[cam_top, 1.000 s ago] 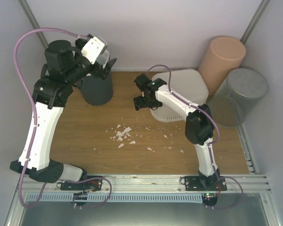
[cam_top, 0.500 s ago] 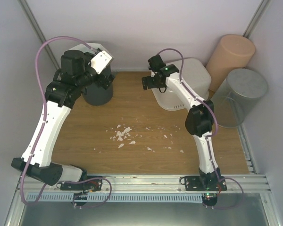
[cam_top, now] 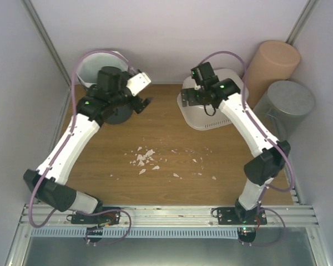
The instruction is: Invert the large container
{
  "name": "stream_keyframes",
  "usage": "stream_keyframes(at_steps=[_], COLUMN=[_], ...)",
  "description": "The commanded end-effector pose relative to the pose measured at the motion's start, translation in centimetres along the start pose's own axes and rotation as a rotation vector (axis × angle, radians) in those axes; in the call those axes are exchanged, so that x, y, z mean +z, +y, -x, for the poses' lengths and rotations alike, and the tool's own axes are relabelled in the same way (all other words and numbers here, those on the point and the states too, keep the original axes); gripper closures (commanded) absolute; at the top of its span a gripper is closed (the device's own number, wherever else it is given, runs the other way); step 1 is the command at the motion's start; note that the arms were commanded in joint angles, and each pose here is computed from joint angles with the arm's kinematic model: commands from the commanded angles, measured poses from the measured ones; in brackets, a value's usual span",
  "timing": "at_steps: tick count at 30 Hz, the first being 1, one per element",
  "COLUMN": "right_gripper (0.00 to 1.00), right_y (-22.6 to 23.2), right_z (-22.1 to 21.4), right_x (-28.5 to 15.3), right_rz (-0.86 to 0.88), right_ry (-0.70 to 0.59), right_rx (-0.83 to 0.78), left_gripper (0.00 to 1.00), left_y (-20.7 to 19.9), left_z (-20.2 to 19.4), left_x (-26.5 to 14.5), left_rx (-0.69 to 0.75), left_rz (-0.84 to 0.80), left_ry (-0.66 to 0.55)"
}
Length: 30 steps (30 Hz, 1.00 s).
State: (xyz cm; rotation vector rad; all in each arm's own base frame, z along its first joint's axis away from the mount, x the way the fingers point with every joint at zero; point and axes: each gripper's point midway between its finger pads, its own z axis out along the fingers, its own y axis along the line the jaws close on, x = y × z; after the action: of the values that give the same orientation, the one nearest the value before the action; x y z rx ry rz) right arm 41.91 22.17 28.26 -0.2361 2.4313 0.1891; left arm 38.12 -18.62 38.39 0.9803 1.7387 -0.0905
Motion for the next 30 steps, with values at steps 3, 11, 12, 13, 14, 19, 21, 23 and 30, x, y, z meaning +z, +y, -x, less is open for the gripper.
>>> stream_keyframes(at_steps=[3,11,12,13,14,19,21,23,30], right_gripper=[0.0,0.0,0.0,0.0,0.0,0.0,0.0,0.0,0.0], right_y=[-5.7,-8.2,-8.2,-8.2,-8.1,-7.3,-7.2,-7.0,-6.2], right_z=[-8.2,-12.8,-12.9,-12.8,-12.7,-12.2,-11.9,-11.8,-8.7], right_x=[2.4,6.4,7.0,7.7,8.5,12.9,14.5,15.9,17.4], right_rz=[-0.169,-0.241,-0.245,-0.246,-0.245,-0.234,-0.246,-0.251,-0.244], right_ry=[0.219,0.263,0.26,0.258,0.258,0.258,0.268,0.277,0.211], right_rx=[-0.024,-0.059,-0.062,-0.065,-0.065,-0.062,-0.06,-0.056,-0.01], left_gripper=[0.01,0.01,0.01,0.01,0.01,0.01,0.01,0.01,0.01], left_y=[-2.0,-0.7,-0.4,0.3,0.8,2.8,3.3,3.8,5.9], left_z=[0.6,-1.6,-2.0,-2.5,-2.9,-3.8,-4.1,-4.4,-5.2], left_x=[4.5,5.3,5.3,5.1,5.0,3.9,3.6,3.3,2.8], left_rx=[0.035,0.051,0.057,0.056,0.051,0.033,0.033,0.038,0.038], left_rz=[0.005,0.095,0.107,0.135,0.15,0.189,0.201,0.212,0.258], left_ry=[-0.037,0.022,0.034,0.052,0.063,0.079,0.086,0.093,0.11])
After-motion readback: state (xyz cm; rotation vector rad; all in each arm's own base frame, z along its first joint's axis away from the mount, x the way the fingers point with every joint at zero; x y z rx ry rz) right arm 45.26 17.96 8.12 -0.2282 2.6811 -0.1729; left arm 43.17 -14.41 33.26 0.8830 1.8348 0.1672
